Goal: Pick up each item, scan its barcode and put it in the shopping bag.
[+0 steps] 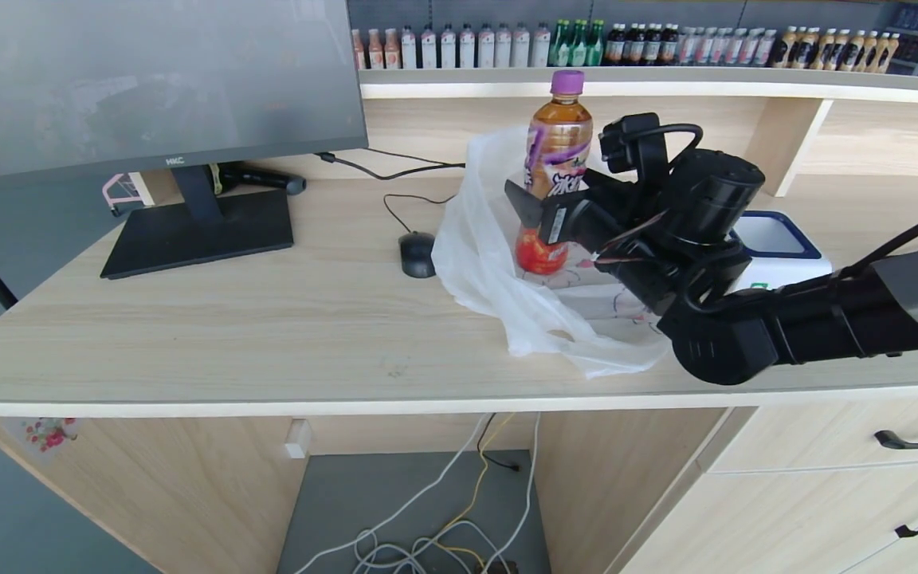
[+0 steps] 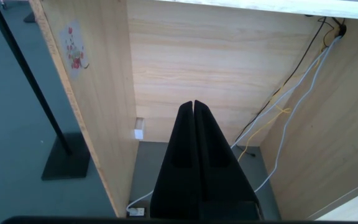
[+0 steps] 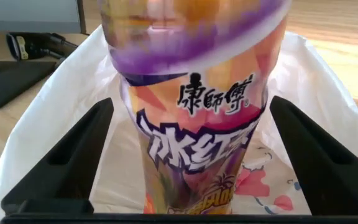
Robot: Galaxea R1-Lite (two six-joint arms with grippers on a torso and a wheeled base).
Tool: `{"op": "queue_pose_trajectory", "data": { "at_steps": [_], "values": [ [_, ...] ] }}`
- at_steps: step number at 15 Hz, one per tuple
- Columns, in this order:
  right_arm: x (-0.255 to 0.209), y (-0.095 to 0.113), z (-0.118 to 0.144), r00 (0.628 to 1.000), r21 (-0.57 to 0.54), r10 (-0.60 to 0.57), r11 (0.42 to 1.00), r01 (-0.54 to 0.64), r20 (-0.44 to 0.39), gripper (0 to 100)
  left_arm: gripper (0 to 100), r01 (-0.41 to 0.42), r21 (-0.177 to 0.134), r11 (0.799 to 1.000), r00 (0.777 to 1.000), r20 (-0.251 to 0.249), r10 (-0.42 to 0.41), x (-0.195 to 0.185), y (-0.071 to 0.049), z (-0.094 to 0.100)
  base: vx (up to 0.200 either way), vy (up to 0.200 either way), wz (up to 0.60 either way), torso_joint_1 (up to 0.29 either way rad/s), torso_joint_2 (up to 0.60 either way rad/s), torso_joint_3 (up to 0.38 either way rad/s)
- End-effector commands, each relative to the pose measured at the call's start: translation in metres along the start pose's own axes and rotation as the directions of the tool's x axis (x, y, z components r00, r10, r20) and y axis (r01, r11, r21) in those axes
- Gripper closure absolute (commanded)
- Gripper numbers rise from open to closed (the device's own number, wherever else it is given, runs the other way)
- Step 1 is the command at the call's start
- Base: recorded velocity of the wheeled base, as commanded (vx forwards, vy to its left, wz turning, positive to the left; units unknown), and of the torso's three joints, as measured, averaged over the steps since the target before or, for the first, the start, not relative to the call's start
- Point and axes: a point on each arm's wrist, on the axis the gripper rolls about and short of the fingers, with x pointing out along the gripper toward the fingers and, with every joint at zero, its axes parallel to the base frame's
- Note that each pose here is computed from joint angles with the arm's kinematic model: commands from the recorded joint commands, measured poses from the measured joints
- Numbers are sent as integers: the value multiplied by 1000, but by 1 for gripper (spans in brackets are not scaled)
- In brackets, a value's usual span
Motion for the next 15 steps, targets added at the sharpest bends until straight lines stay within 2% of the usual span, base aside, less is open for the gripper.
{"op": "queue_pose_trajectory", "data": {
  "at_steps": [1, 3, 6, 7, 11, 15],
  "values": [
    [-21, -3, 30, 999, 4, -2, 1000, 2, 47, 0, 100, 0, 0, 1000, 1000, 0, 0, 0, 0, 0, 0, 0, 0, 0, 0, 0],
    [-45, -2, 47, 993, 10, -1, 1000, -1, 117, 0, 100, 0, 0, 1000, 1000, 0, 0, 0, 0, 0, 0, 0, 0, 0, 0, 0],
    [-90, 9, 59, 989, 25, 39, 999, -43, 146, 0, 100, 0, 0, 1000, 1000, 0, 0, 0, 0, 0, 0, 0, 0, 0, 0, 0],
    [-108, 11, 66, 988, 29, 51, 998, -56, 148, 0, 100, 0, 0, 1000, 1000, 0, 0, 0, 0, 0, 0, 0, 0, 0, 0, 0],
    [-168, 6, 66, 992, 22, 72, 997, -75, 103, 0, 100, 0, 0, 1000, 1000, 0, 0, 0, 0, 0, 0, 0, 0, 0, 0, 0],
    [-175, 6, 67, 991, 32, 78, 996, -82, 105, 0, 100, 0, 0, 1000, 1000, 0, 0, 0, 0, 0, 0, 0, 0, 0, 0, 0]
  ]
}}
